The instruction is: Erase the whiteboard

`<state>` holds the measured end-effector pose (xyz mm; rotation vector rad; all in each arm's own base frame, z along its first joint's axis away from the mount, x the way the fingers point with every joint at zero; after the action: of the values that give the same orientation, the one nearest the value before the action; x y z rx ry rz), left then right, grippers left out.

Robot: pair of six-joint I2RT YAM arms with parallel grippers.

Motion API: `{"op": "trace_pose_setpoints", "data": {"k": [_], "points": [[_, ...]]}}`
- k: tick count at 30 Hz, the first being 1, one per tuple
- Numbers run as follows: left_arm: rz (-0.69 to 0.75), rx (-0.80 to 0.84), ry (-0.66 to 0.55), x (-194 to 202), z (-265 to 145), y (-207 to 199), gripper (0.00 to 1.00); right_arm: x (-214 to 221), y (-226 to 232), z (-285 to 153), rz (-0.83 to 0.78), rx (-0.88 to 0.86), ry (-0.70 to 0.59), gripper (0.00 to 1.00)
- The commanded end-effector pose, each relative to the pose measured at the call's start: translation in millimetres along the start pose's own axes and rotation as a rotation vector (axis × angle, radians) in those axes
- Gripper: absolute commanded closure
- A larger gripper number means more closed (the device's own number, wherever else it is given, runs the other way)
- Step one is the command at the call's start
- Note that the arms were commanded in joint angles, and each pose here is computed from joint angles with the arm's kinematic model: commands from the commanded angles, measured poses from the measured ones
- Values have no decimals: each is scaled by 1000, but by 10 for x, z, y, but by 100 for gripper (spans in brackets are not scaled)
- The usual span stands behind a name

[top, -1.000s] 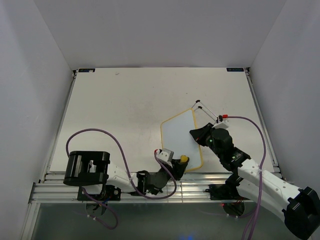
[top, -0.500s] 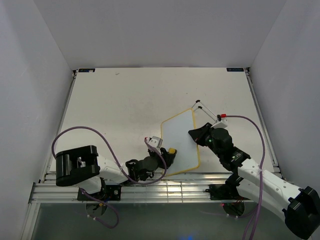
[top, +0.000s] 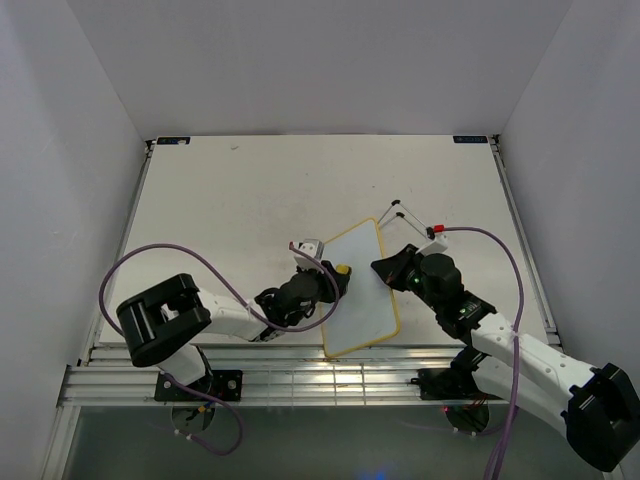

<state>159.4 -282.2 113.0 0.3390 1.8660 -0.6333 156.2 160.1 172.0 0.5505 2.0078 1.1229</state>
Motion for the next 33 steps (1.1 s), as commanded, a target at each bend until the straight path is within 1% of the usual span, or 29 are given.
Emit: {"op": "trace_pose_setpoints", "data": {"k": [1,3,7,11,13,17,21,23,25,26,30,33], "points": [[-14,114,47,6,22,-136,93,-76,243,2,-20,-124,-11,92],[-41,140,72,86,-8,-130,94,-109,271,12,-18,-117,-22,92],[-62,202,53,158,-99,-172,95,-143,294,59,-24,-90,-22,92],[-14,288,45,197,-175,-323,96,-181,320,104,-25,-77,-27,92],[-6,280,53,244,-207,-345,96,-189,328,128,-19,-77,9,92],[22,298,54,305,-283,-332,96,-265,324,148,-14,-63,-2,92],[149,324,34,360,-329,-422,95,-299,373,141,-28,-68,4,92],[226,352,33,395,-308,-525,96,-285,396,144,-19,-79,28,92],[271,370,47,448,-296,-614,95,-253,426,129,6,-118,63,92],[309,376,46,469,-245,-671,95,-238,411,126,15,-121,69,92],[414,400,44,592,-249,-890,95,-225,439,119,30,-137,93,92],[434,391,31,616,-263,-955,95,-230,470,119,21,-133,111,92]]}}
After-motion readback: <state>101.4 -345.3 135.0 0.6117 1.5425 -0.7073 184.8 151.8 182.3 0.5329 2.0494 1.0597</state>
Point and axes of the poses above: each gripper's point midway between its finger pads, its own z axis out along the fingers, its own y axis along the line the jaws close on, x = y × z, the point moved 10 cm from there along -z, back along the fingers, and after that the axes turned 15 degrees about z, right-handed, at the moved point
